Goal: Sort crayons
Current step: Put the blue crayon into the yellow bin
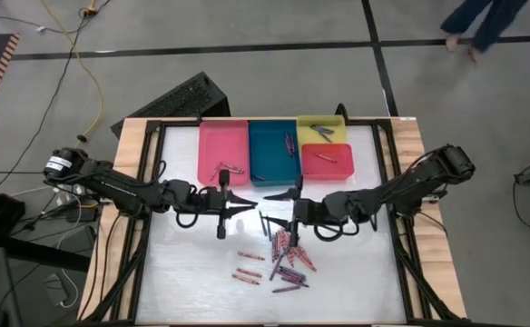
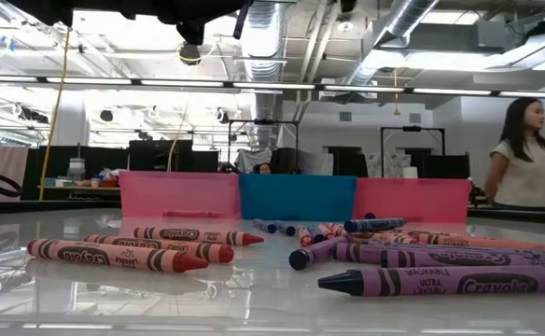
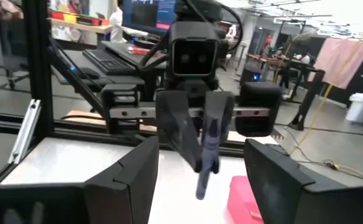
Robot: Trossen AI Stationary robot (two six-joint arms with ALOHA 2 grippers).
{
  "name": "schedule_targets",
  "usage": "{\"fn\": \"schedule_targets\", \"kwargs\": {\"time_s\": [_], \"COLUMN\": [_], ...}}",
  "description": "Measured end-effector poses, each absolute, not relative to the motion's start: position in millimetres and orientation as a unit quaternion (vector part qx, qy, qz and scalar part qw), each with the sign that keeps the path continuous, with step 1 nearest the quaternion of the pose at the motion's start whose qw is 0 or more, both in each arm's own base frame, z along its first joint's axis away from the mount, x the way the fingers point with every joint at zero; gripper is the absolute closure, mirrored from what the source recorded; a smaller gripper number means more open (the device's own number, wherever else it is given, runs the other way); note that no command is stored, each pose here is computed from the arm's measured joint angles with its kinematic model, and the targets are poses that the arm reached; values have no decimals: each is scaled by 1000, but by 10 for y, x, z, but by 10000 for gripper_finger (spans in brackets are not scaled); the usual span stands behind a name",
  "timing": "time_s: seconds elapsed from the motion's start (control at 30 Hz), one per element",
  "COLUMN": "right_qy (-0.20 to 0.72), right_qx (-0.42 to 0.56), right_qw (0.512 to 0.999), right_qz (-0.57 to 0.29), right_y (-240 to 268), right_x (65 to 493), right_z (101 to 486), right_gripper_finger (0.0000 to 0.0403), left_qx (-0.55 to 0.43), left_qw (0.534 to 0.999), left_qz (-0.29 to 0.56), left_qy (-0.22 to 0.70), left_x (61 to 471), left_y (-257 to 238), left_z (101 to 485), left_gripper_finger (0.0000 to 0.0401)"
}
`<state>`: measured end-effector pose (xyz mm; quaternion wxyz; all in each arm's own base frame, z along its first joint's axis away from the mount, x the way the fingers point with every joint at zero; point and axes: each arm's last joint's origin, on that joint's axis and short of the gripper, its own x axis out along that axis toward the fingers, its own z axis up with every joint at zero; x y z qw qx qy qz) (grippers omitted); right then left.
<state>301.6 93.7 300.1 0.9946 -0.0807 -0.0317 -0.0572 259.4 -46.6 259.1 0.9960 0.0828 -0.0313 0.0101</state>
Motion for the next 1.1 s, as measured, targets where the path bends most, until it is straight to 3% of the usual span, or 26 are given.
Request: {"fn": "schedule_targets", "kwargs": {"time_s": [1.1], "right_qy": [-77], "right_qx": [-77], "right_qw": [993], "right_qz": [-38], "right_y": [864], "right_x": [3089], "right_z": [3032], "right_gripper_finger": [171], "left_qx": [87], "left_qw": [994], "left_qz": [37], "left_qy": [-60], "left_x": [2667], "left_y": [-457], "left_z": [2575], "left_gripper_finger": [389]}}
